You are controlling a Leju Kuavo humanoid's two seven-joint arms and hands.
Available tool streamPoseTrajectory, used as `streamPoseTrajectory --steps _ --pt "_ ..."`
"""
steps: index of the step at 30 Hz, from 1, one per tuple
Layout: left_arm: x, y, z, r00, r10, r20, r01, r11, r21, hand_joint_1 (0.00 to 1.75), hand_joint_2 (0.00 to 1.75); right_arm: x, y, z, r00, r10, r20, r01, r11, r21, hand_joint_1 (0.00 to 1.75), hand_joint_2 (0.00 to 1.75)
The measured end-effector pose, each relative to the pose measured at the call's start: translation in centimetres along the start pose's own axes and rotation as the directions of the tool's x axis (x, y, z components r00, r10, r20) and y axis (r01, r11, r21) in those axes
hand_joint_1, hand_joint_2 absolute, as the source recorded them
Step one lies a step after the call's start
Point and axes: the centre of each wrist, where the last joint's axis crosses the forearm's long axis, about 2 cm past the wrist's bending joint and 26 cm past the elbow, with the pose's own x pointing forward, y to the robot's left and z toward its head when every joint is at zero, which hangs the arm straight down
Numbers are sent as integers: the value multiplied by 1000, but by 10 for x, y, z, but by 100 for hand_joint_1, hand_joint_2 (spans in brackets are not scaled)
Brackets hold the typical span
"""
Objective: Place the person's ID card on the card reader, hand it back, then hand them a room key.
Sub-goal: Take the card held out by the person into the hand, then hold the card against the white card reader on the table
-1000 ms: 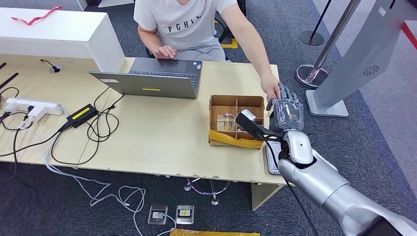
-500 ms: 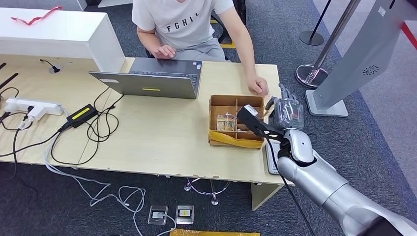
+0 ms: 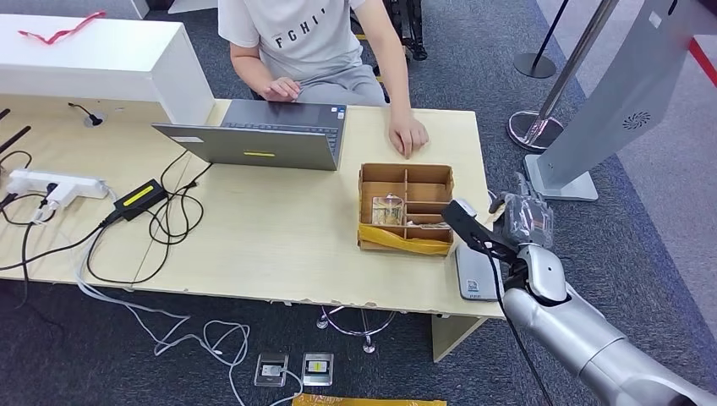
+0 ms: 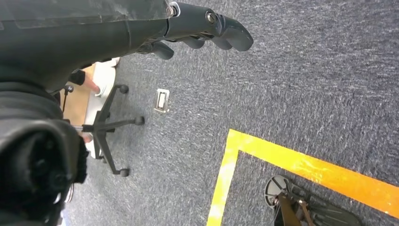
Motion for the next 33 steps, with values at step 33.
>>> streamPoseTrajectory --steps 33 --pt "-2 -2 1 1000 15 -15 -15 1000 14 0 0 -24 35 48 993 -121 -15 122 984 129 175 175"
